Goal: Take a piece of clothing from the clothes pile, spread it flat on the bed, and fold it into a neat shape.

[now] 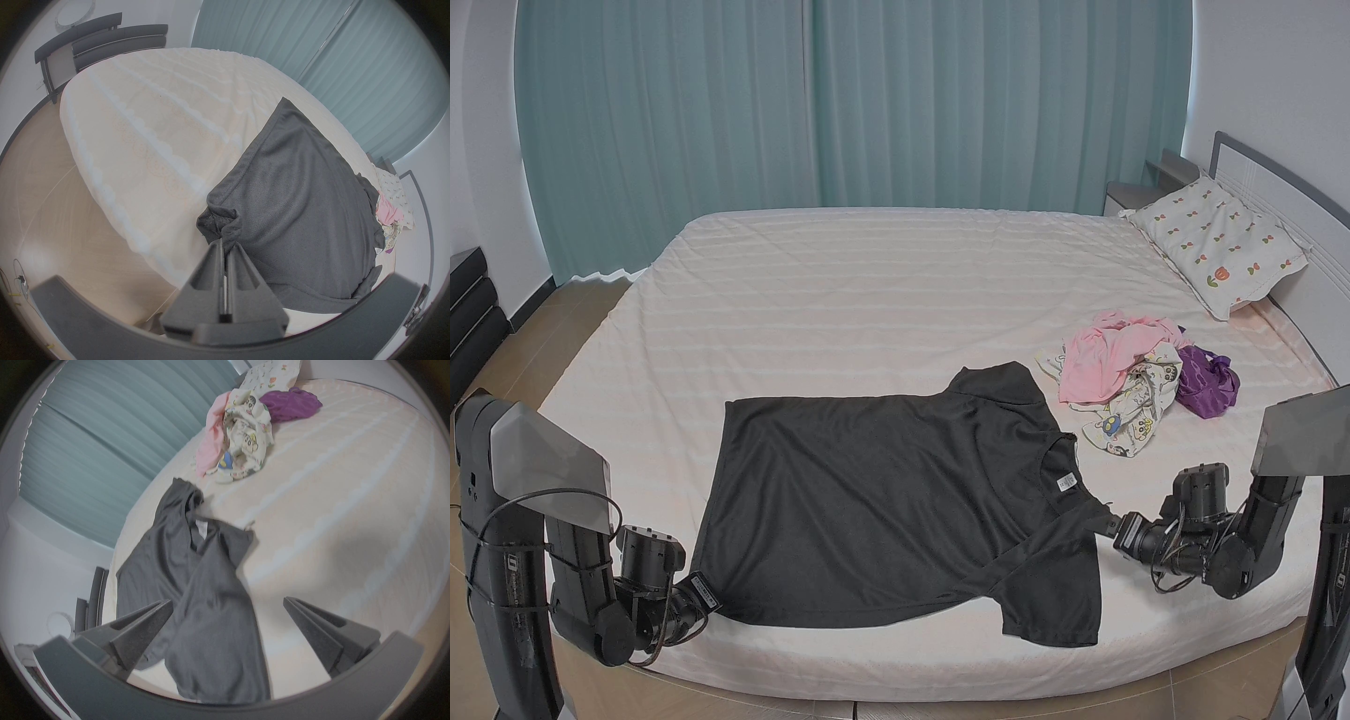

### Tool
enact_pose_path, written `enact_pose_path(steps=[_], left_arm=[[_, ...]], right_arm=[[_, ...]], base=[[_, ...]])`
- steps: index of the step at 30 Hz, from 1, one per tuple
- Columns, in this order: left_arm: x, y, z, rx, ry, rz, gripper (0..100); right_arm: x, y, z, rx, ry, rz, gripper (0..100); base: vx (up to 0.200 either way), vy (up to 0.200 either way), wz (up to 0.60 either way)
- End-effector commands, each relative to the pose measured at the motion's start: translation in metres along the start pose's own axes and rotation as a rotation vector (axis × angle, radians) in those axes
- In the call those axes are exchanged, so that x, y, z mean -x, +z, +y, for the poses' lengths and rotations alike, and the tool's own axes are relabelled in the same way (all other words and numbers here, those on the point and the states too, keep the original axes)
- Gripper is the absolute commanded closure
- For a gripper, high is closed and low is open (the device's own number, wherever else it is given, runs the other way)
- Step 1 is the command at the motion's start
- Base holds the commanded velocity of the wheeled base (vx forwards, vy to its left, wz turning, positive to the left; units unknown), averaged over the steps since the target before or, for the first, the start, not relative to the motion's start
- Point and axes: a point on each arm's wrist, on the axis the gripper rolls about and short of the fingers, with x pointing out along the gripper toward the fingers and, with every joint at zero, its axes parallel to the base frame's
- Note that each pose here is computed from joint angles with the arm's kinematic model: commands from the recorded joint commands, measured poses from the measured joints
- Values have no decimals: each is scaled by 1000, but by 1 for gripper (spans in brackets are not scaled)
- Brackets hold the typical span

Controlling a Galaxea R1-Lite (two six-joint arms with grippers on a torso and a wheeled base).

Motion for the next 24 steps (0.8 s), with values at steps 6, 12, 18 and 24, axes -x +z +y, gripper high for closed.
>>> enact_pose_path(steps=[6, 12, 18, 24], left_arm=[[0, -1, 0, 14, 0, 5, 100], [0, -1, 0, 14, 1, 6, 100], [0, -1, 0, 14, 1, 6, 100], [0, -1, 0, 13, 0, 5, 100]], right_arm=[[20, -57, 5, 94, -35, 194, 0], [21, -76, 6, 143, -66, 234, 0], [18, -83, 5, 174, -71, 217, 0], [20, -89, 6, 194, -69, 223, 0]], base=[[0, 0, 0], [0, 0, 0], [0, 0, 0], [0, 0, 0]])
